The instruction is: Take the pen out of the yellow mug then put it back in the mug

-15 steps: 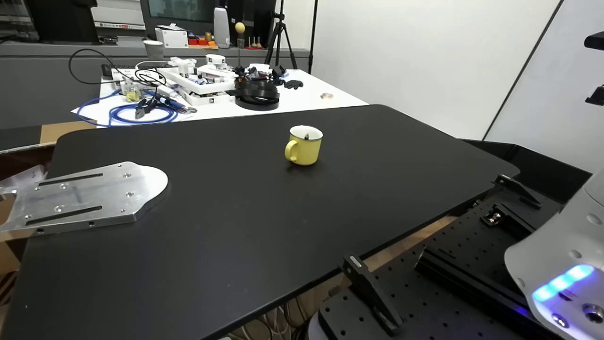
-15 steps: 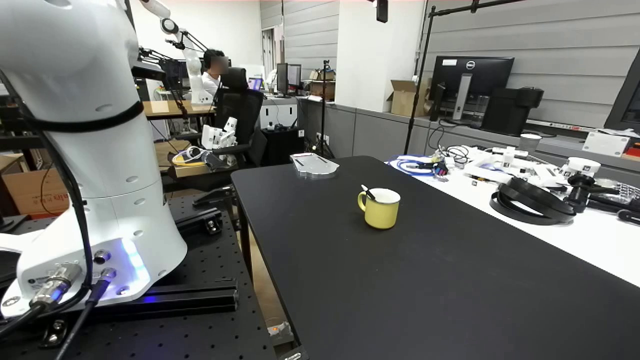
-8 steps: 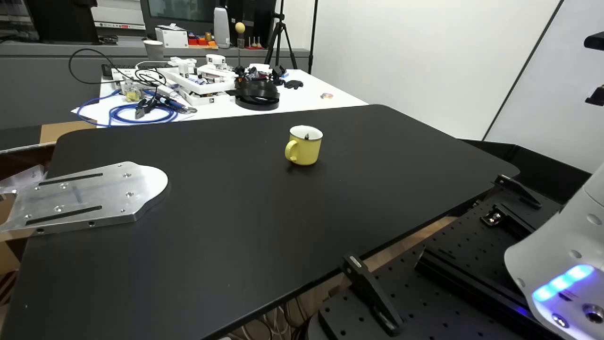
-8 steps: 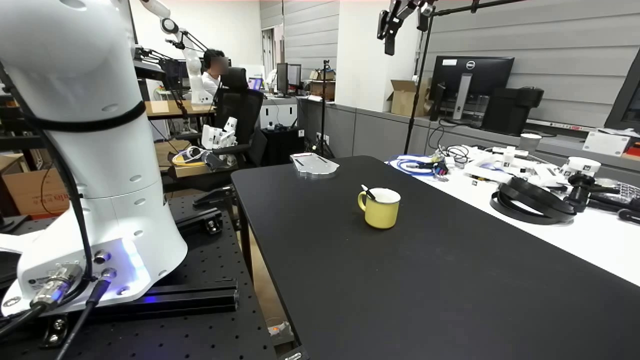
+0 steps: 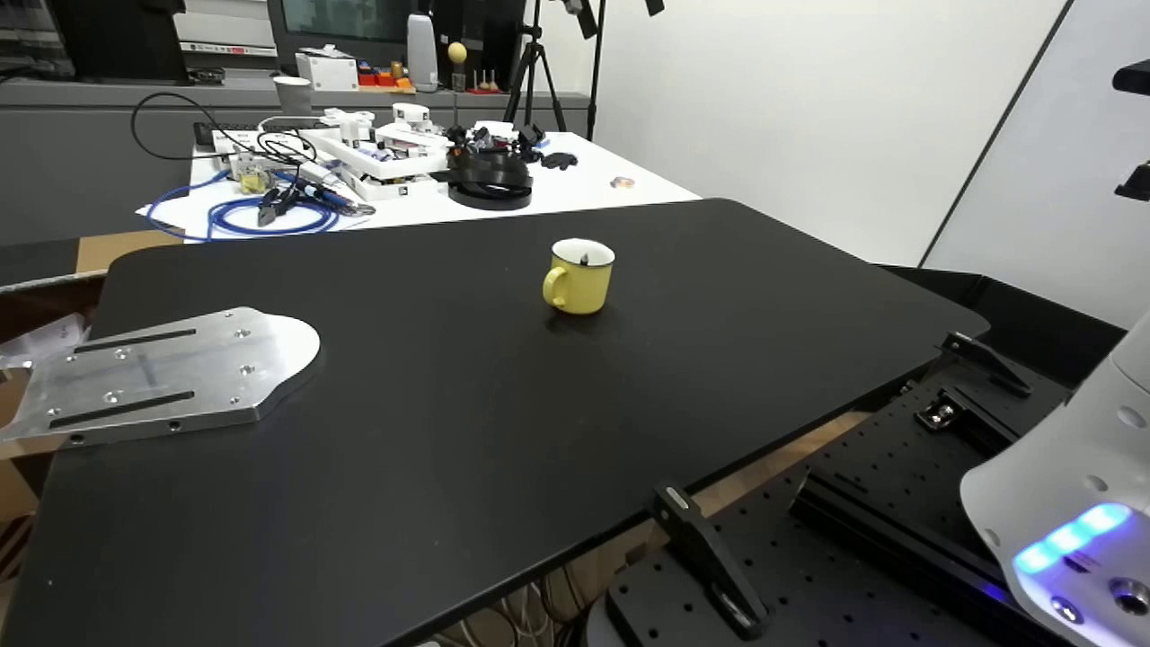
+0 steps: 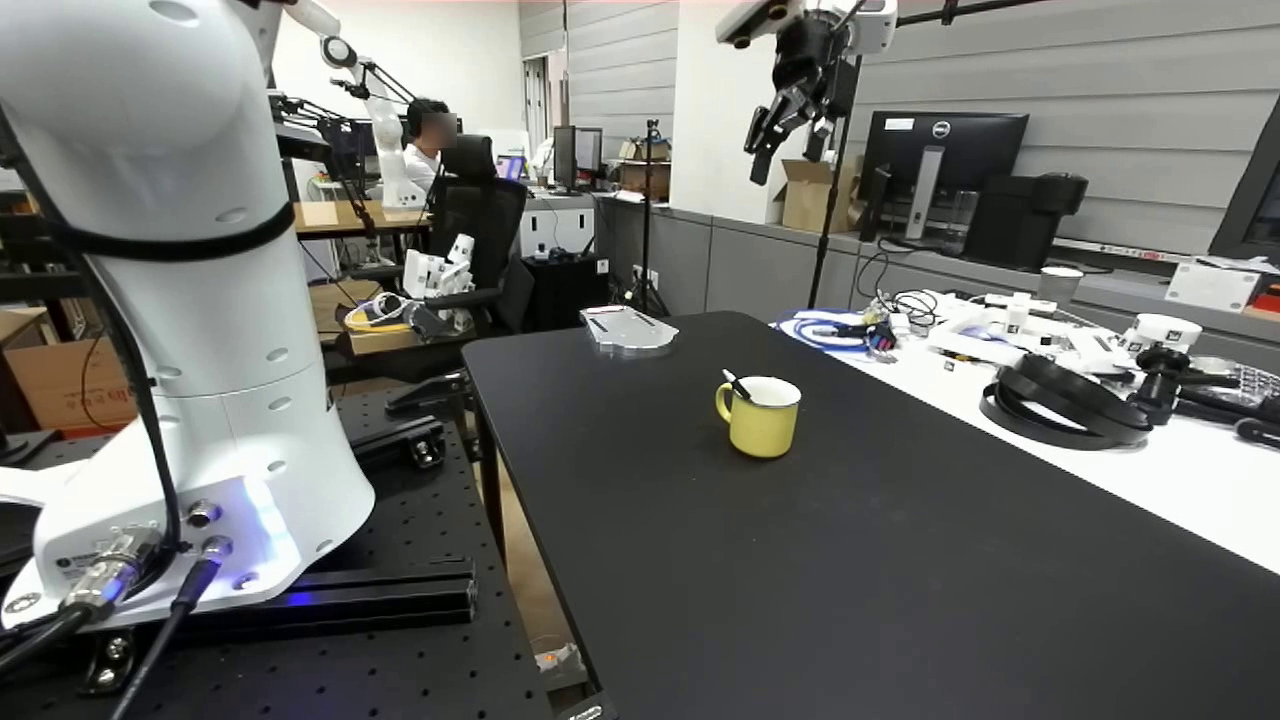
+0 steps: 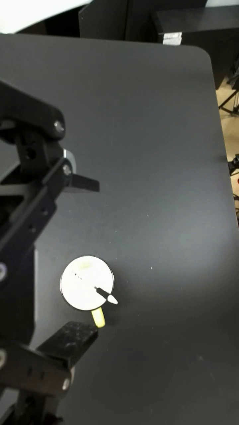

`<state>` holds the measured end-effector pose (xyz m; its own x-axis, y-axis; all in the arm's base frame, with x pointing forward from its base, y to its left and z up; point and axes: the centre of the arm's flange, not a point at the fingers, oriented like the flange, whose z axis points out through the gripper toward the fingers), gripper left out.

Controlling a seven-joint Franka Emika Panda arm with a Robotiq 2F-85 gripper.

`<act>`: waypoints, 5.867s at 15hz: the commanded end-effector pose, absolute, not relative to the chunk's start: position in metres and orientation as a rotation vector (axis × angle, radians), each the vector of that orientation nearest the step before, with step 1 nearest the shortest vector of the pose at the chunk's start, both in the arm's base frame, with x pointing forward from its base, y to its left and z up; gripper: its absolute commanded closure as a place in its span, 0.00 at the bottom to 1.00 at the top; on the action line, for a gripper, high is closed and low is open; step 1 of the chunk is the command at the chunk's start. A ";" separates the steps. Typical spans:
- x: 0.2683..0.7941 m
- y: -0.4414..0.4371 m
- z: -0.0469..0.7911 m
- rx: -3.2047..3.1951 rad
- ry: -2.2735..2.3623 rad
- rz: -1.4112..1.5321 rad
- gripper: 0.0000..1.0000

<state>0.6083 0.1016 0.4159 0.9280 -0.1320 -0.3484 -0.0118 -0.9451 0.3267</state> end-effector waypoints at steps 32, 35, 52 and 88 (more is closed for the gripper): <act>0.595 0.049 0.205 3.076 -0.478 -0.924 0.00; 0.597 0.047 0.198 3.069 -0.538 -0.939 0.00; 0.596 0.047 0.187 3.063 -0.499 -0.951 0.00; 0.616 0.033 0.138 3.063 -0.715 -1.005 0.75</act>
<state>0.6087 0.0319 0.1356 0.7387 -0.3223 -0.5919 -0.4204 -0.9068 -0.0309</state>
